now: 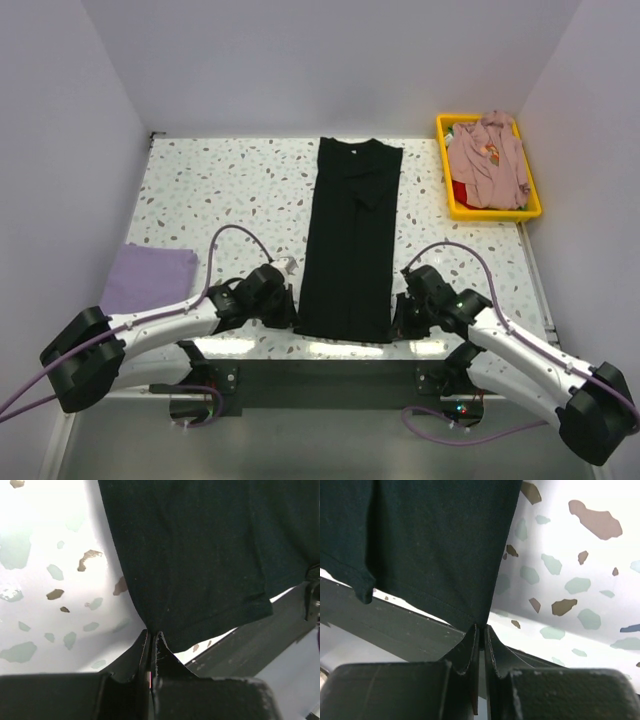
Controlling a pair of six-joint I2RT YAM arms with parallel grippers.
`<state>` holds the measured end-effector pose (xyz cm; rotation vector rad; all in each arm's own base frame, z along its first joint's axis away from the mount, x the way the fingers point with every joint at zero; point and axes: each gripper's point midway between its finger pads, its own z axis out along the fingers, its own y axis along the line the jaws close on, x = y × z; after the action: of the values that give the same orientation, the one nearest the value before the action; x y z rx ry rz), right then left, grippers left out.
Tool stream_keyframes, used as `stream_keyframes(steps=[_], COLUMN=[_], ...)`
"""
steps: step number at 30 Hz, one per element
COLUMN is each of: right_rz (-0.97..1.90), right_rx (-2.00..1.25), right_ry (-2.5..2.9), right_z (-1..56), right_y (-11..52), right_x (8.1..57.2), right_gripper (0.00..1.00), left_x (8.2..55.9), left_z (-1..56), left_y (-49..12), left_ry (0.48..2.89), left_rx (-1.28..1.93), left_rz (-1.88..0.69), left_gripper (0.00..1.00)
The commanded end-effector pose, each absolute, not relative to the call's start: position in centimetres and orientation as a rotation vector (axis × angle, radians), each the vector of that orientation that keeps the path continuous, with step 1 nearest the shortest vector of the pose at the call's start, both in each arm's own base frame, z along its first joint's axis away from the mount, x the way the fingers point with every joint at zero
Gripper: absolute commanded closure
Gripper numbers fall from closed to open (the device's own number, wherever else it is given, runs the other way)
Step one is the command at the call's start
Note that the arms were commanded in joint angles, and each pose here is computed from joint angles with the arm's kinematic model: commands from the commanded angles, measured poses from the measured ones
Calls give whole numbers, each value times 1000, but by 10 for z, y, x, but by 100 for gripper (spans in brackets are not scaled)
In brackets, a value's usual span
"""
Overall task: Fold and stack the t-shirts
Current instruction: Fold the tshirt
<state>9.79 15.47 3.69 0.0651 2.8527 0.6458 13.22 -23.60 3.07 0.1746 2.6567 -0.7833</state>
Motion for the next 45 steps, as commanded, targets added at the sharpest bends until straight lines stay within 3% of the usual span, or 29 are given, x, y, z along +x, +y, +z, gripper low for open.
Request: stream_keyframes(steps=[1,9,22,45], right_rz=[675,674,507,561], right_rx=[75,70,207,435], right_ry=[2867,2757,2409,2380], right_z=[47,58,139,105], right_y=[156,166,181,153], right_x=[91,120,254,410], right_gripper=[96,98,98,100], left_x=[120,142,252,428], left_z=[35,49,104,102], left_y=[-237,-250,-290,-298], left_ry=[2677,2597,2427,2351], left_rx=[164,186,74,-91], left_rz=[-838,-825,-782,-769], left_gripper=[100,100,100,100])
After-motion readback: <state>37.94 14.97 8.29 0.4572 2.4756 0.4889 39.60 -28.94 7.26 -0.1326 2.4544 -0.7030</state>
